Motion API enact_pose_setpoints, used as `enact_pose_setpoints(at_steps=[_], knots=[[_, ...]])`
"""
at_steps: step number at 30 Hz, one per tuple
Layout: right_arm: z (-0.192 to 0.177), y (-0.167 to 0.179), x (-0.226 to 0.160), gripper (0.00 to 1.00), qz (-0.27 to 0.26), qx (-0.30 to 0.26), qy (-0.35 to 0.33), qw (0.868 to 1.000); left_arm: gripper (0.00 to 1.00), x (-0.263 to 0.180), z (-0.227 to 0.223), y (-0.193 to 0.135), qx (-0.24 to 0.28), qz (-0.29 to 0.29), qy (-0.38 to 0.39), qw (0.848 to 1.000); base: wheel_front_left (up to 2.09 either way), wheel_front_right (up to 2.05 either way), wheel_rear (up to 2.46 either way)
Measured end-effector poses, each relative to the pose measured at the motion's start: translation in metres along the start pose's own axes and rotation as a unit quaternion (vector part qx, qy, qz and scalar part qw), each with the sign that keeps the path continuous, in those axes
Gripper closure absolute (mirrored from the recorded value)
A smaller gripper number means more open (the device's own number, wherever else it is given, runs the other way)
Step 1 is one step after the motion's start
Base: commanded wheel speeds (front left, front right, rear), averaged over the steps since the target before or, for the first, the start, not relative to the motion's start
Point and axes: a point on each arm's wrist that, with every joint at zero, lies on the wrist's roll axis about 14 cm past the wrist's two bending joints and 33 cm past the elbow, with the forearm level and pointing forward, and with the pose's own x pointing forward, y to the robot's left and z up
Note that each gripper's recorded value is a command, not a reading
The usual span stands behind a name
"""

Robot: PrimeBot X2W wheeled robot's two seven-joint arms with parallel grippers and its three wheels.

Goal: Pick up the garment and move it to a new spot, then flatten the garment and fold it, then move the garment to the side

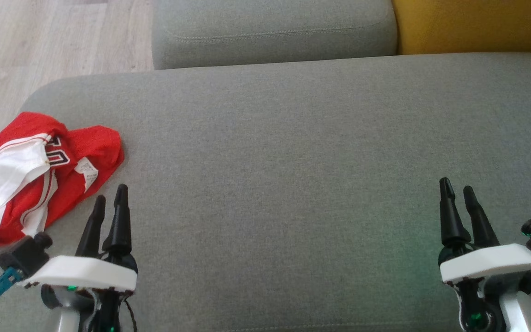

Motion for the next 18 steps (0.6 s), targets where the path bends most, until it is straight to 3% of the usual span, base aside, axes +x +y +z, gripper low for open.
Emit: enact_pose_setpoints(at_steps=[18], knots=[[-0.0074,0.0067,0.0018,0.0,0.015,-0.117,0.012,0.993,0.0,-0.0007,-0.0013,-0.0048,0.113,-0.013,-0.005,0.993,0.0,0.0,0.0]])
